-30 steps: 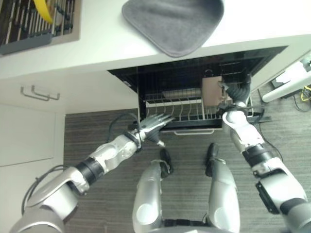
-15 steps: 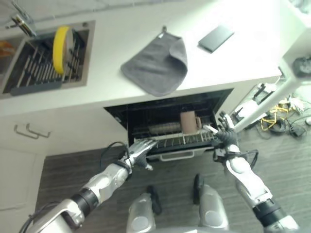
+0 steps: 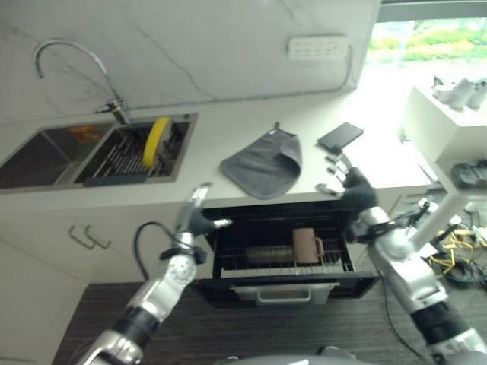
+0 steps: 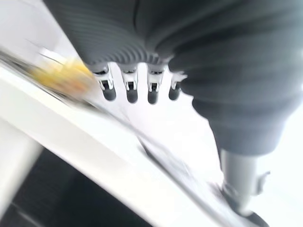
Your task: Place the dishes in the dishwasher.
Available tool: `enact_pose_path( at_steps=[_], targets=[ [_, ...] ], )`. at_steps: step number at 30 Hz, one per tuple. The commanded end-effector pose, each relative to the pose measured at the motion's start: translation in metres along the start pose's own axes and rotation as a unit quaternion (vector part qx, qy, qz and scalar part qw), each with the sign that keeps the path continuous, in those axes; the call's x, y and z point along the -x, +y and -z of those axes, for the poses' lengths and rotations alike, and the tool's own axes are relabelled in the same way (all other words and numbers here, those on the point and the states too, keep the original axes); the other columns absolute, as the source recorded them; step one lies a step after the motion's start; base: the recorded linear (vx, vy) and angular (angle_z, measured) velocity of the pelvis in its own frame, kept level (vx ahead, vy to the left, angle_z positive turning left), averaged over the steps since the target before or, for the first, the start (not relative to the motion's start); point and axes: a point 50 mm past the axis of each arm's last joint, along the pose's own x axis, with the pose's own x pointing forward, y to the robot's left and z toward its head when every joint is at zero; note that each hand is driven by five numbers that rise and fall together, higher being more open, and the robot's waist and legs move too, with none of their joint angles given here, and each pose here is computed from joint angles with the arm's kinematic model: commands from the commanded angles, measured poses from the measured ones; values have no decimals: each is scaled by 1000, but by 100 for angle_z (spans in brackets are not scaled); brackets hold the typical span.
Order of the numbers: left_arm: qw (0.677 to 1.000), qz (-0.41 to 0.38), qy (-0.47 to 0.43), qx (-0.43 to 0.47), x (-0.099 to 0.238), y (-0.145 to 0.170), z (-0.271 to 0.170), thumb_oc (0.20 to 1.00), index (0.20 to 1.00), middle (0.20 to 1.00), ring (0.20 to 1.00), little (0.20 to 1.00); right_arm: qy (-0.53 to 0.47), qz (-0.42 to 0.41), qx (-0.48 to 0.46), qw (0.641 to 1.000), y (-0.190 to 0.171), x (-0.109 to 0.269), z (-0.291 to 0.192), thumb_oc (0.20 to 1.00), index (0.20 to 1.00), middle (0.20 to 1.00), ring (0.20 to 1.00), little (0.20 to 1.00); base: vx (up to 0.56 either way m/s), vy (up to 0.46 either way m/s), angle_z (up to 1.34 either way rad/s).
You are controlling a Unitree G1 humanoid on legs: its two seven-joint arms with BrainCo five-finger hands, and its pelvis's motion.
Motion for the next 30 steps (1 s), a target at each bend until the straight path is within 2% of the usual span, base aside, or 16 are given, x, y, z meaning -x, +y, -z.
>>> enact_pose_path(
  at_steps=[1,4,5,7,11,15,21,22,27,30],
  targets=[
    [975,-23,-86,203,-11,24,-37,1000,1000,1000,1000,1000,-95,28,-83,992,-7,0,-24,1000,1000,1000,1000,1000,58,-70,24],
    [949,-20,-70,308,-4,27,-34,1000,1000,1000,1000,1000,-91,42,-115,988,-8,12,-18,1000,1000,1000,1000,1000,62,-58,12],
    [923,-11,-65,379,2,26,-32,1000,1000,1000,1000,1000,-69,22,-135,988,1,18,-9,1000,1000,1000,1000,1000,45,-25,-3],
    [905,-9,-76,419,4,28,-32,1000,1000,1000,1000,1000,-60,-12,-143,988,11,20,-5,1000,1000,1000,1000,1000,33,-9,-3],
    [903,-29,-133,407,9,42,-40,1000,1000,1000,1000,1000,-40,-5,-110,993,11,24,4,1000,1000,1000,1000,1000,47,-4,1],
    [912,-31,-113,392,8,48,-32,1000,1000,1000,1000,1000,-34,9,-103,994,4,29,8,1000,1000,1000,1000,1000,37,-1,7],
    [918,-9,-140,370,9,52,-34,1000,1000,1000,1000,1000,-33,21,-69,997,-2,37,13,1000,1000,1000,1000,1000,0,0,0],
    [866,47,-285,409,-9,56,-115,1000,1000,1000,1000,1000,-191,-46,-180,964,-12,24,-37,1000,1000,1000,1000,1000,0,0,0],
    [875,65,-255,406,-7,45,-108,1000,1000,1000,1000,1000,-145,-13,-206,968,-10,28,-21,1000,1000,1000,1000,1000,61,-27,4],
    [882,60,-244,399,-5,45,-102,1000,1000,1000,1000,1000,-133,-3,-174,976,-7,28,-19,1000,1000,1000,1000,1000,49,-25,-20]
  ],
)
